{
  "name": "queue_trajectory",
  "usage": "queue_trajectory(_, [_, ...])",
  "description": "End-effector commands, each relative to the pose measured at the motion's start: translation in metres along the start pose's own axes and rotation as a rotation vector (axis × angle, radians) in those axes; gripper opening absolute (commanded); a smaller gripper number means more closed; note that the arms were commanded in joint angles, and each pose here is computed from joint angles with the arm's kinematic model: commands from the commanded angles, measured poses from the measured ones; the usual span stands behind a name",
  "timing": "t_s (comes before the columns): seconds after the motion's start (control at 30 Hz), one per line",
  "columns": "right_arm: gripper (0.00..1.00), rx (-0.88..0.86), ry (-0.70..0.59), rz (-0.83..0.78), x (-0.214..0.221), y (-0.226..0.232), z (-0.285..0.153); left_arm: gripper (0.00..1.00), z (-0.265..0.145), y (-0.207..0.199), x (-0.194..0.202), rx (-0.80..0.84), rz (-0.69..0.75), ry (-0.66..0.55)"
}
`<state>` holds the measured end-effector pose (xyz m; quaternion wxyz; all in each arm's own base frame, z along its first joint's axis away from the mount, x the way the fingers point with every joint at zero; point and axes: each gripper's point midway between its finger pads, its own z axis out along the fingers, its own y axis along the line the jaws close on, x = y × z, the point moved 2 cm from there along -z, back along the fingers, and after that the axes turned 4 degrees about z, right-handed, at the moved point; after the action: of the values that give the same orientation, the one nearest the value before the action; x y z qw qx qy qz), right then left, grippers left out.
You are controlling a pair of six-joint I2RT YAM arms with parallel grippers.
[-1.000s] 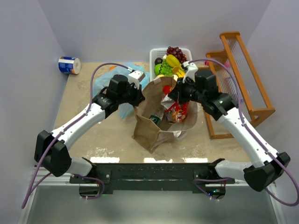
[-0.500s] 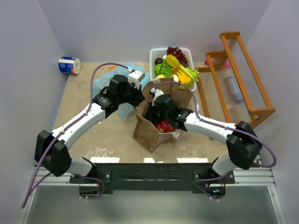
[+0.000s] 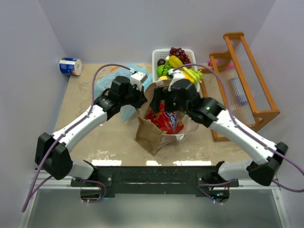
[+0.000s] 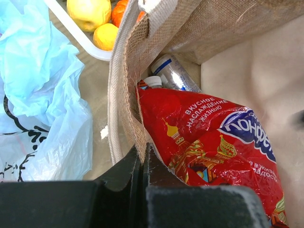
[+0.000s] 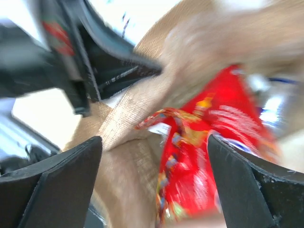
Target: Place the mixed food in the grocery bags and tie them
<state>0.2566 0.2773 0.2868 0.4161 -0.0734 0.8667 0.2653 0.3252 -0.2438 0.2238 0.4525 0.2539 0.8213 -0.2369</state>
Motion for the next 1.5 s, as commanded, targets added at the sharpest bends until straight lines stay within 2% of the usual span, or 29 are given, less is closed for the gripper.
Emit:
queue_trajectory(0.0, [0.98, 0.365, 0.076, 0.029, 0.002, -0.065, -0.067, 0.00, -0.003, 0.003, -0.019, -0.018, 0.050, -0.074])
queue_trajectory(0.1, [0.99, 0.519, 0.090, 0.071, 0.008, -0.101, -0.093, 0.00, -0.002, 0.000, -0.018, -0.003, 0.048, -0.073])
queue_trajectory(0.23, [0.99, 0.558, 0.105, 0.189, 0.025, -0.138, -0.104, 0.00, -0.003, -0.002, -0.018, 0.008, 0.045, -0.072])
queue_trajectory(0.27, [0.99, 0.538, 0.078, 0.226, 0.023, -0.140, -0.107, 0.00, -0.002, -0.001, -0.018, 0.008, 0.045, -0.071])
queue_trajectory(0.47, [0.98, 0.466, 0.135, 0.291, 0.053, -0.140, -0.074, 0.00, -0.003, -0.002, -0.020, 0.008, 0.046, -0.077])
queue_trajectory(0.53, [0.91, 0.427, 0.174, 0.318, 0.067, -0.137, -0.065, 0.00, -0.004, -0.001, -0.021, 0.004, 0.046, -0.079])
queue_trajectory(0.57, [0.86, 0.397, 0.166, 0.332, 0.066, -0.133, -0.061, 0.00, -0.004, -0.001, -0.021, 0.004, 0.048, -0.079])
queue_trajectory(0.6, [0.67, 0.374, 0.164, 0.339, 0.067, -0.129, -0.062, 0.00, -0.005, -0.002, -0.021, 0.005, 0.050, -0.080])
queue_trajectory(0.67, [0.38, 0.316, 0.149, 0.339, 0.059, -0.119, -0.065, 0.00, -0.005, -0.002, -0.021, 0.007, 0.049, -0.081])
queue_trajectory(0.7, [0.09, 0.294, 0.121, 0.334, 0.051, -0.114, -0.072, 0.00, -0.006, -0.002, -0.023, 0.007, 0.049, -0.084])
queue_trajectory(0.73, [0.00, 0.265, 0.052, 0.330, 0.026, -0.105, -0.083, 0.00, -0.008, -0.006, -0.026, 0.023, 0.054, -0.094])
queue_trajectory(0.8, [0.00, 0.219, -0.012, 0.312, 0.003, -0.093, -0.102, 0.00, -0.015, -0.010, -0.034, 0.041, 0.056, -0.115])
queue_trajectory(0.83, [0.00, 0.172, -0.086, 0.307, -0.020, -0.081, -0.119, 0.00, -0.020, -0.016, -0.041, 0.066, 0.063, -0.137])
queue_trajectory(0.93, [0.00, 0.105, -0.199, 0.269, -0.049, -0.068, -0.142, 0.00, -0.042, -0.027, -0.072, 0.100, 0.083, -0.230])
queue_trajectory(1.1, [0.00, -0.038, -0.243, 0.203, -0.081, -0.037, -0.145, 0.00, -0.084, -0.043, -0.117, 0.134, 0.107, -0.348])
queue_trajectory(1.3, [0.00, -0.297, -0.326, 0.091, -0.142, 0.037, -0.144, 0.00, -0.138, -0.037, -0.161, 0.021, 0.127, -0.497])
queue_trajectory(1.47, [0.00, -0.467, -0.304, -0.027, -0.157, 0.115, -0.118, 0.00, -0.168, 0.004, -0.181, -0.246, 0.097, -0.536])
